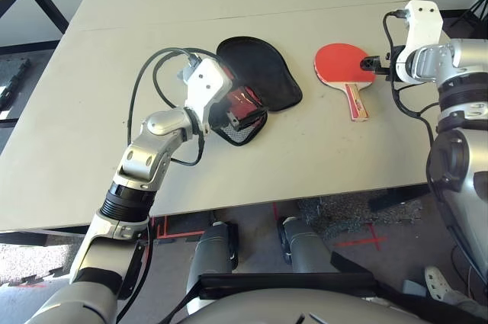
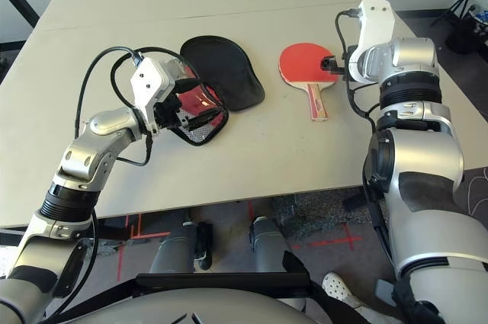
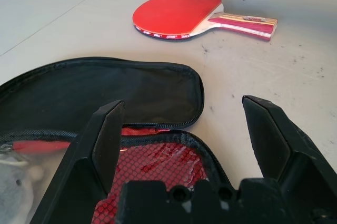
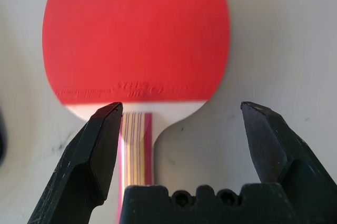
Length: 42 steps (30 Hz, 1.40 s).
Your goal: Store the ping-pong paddle in its case and zip it.
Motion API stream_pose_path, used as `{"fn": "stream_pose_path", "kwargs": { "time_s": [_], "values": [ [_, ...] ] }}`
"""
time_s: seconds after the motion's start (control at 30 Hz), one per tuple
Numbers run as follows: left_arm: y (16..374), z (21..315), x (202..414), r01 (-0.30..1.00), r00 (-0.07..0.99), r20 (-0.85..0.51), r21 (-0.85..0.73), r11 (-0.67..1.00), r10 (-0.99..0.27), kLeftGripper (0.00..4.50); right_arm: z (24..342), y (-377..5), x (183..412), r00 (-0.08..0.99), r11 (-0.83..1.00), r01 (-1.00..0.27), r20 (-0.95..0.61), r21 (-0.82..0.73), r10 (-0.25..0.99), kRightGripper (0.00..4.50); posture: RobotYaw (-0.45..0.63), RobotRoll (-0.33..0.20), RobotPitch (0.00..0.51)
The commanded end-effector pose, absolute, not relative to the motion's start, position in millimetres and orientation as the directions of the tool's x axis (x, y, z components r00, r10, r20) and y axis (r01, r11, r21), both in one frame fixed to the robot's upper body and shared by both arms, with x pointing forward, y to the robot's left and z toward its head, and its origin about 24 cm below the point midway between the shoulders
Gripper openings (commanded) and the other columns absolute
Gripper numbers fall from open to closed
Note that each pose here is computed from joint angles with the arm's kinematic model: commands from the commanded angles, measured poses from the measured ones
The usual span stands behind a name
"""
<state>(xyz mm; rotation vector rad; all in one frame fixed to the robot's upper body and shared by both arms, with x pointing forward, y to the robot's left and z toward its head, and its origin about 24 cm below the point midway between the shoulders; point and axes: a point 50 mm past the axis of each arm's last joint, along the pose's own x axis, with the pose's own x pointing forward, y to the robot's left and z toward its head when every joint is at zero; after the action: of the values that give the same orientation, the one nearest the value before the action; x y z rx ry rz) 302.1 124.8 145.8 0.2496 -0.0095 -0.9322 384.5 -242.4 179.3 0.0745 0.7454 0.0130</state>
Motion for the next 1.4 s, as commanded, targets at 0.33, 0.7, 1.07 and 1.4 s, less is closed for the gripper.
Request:
{"fn": "stream_pose_path", "kwargs": {
  "time_s": [0.33, 0.7, 1.07, 1.4],
  "values": [
    [134, 141, 300, 0.793, 0.598, -0.151, 0.252, 0.554, -0.787, 4.50, 147, -209, 381, 0.642, 0.998, -0.033, -0.764, 0.044, 0.055, 4.47, -0.01, 0.000, 0.164],
    [135, 139, 298, 0.790, 0.602, -0.160, 0.264, 0.554, -0.782, 4.50, 134, -202, 380, 0.627, 1.000, -0.029, -0.779, 0.012, 0.028, 3.50, 0.00, 0.000, 0.169],
    [134, 139, 299, 0.789, 0.602, -0.160, 0.268, 0.553, -0.782, 4.50, 148, -202, 383, 0.730, 0.990, -0.071, -0.683, -0.122, -0.032, 1.52, 0.00, 0.000, 0.166],
    [134, 139, 300, 0.786, 0.605, -0.158, 0.275, 0.554, -0.780, 4.50, 183, -163, 390, 0.867, 0.956, -0.236, -0.482, -0.172, 0.127, 1.52, 0.01, 0.000, 0.159]
  ]
}}
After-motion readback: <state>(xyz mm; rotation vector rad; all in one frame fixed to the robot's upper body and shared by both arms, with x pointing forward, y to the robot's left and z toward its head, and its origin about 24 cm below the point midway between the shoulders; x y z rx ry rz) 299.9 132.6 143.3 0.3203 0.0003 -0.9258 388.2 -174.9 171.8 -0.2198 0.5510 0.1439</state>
